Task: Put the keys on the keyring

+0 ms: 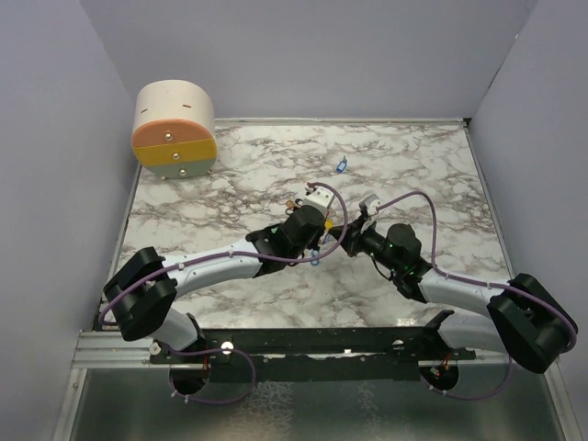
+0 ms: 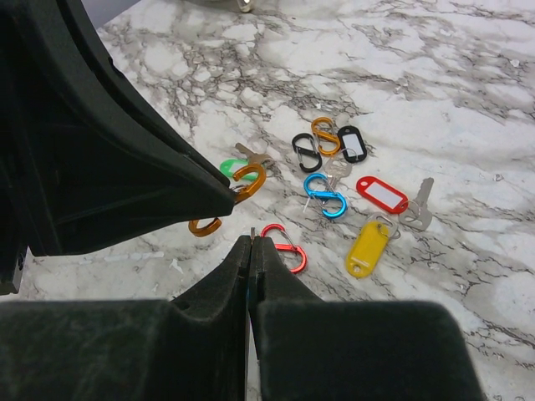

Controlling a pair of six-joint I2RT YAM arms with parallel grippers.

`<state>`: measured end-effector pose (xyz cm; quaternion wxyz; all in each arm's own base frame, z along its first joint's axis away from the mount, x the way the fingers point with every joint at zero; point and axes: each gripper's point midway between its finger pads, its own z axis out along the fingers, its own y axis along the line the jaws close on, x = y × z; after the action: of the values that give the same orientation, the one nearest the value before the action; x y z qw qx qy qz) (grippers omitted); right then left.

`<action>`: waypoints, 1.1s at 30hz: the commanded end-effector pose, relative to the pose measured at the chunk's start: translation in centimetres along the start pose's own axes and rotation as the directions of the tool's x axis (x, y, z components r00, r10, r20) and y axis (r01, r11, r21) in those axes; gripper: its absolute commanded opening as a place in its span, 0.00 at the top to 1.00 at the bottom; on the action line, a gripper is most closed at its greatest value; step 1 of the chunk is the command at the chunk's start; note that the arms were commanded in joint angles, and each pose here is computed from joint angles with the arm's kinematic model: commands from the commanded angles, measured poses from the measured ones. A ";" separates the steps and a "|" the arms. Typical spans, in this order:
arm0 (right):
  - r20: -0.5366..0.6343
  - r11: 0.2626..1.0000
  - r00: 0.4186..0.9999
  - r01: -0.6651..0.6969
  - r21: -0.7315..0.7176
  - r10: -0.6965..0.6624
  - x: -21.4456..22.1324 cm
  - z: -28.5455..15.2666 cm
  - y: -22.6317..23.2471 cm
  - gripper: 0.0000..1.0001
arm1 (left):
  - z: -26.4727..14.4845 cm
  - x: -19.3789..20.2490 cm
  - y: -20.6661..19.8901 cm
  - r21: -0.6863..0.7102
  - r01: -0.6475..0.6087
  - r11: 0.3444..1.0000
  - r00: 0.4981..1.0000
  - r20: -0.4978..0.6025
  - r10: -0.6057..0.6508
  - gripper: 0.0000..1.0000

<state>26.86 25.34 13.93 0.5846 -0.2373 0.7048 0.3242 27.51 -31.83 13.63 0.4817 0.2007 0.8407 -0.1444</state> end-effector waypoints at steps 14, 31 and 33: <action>0.032 0.995 0.999 0.042 -0.091 -0.040 -0.7 0.1 1.6 0.99 | 0.0 -1.7 -1.9 0.050 -0.006 0.999 0.999 0.039 0.004 1.00; 0.021 0.992 0.999 0.045 -0.121 -0.043 -0.3 0.2 2.1 0.99 | 0.0 -1.8 -2.2 0.056 -0.013 0.998 0.999 0.042 0.011 1.00; 0.022 0.992 0.999 0.046 -0.121 -0.044 -0.4 0.2 2.1 0.99 | 0.1 -1.8 -2.3 0.057 -0.014 0.998 0.999 0.042 0.011 1.00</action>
<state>25.91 26.30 13.85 0.5740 -0.2693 0.6913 0.3465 27.11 -32.84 13.77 0.4824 0.2124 0.8365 -0.1498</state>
